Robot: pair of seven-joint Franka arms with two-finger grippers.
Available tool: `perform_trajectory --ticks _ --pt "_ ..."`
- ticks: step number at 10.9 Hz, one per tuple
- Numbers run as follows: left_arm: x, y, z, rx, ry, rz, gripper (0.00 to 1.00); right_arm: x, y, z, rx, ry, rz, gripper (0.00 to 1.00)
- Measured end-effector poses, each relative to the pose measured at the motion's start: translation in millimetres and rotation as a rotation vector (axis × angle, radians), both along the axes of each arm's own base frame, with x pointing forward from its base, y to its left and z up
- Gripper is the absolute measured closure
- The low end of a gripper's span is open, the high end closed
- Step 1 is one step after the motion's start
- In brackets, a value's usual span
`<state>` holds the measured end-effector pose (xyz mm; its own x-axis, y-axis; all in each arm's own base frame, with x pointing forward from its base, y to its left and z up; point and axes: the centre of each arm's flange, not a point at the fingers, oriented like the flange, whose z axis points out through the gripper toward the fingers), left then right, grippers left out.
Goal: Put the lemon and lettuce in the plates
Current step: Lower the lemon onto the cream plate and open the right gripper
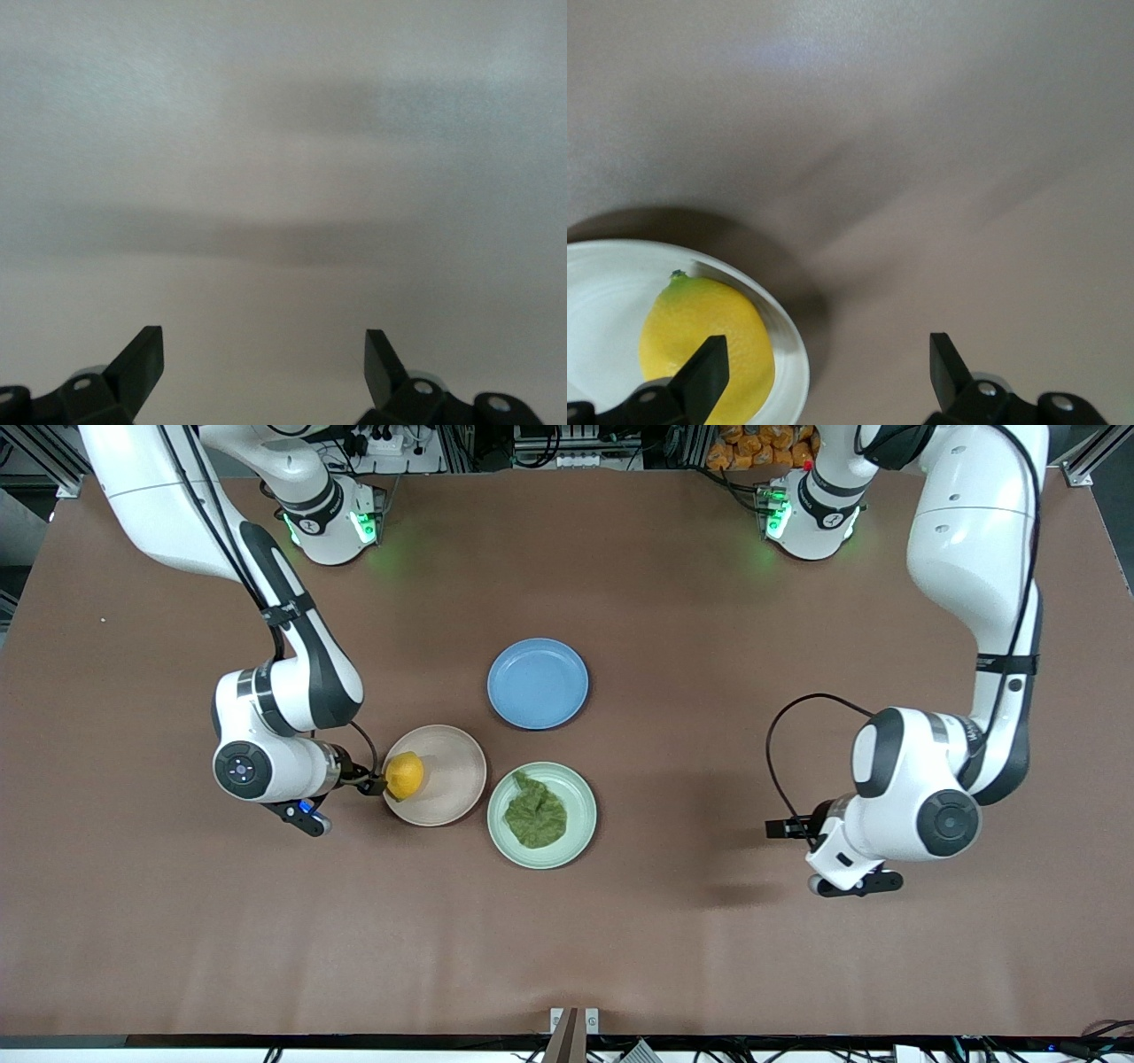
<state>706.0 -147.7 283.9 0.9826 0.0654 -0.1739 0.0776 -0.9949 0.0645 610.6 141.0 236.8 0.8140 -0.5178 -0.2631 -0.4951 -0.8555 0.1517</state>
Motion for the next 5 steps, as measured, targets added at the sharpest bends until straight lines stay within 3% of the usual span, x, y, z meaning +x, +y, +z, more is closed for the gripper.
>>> perform_trajectory --ticks 5 --pt "1 42 42 0.018 -0.008 -0.024 0.00 5 -51 19 0.066 0.011 0.140 0.00"
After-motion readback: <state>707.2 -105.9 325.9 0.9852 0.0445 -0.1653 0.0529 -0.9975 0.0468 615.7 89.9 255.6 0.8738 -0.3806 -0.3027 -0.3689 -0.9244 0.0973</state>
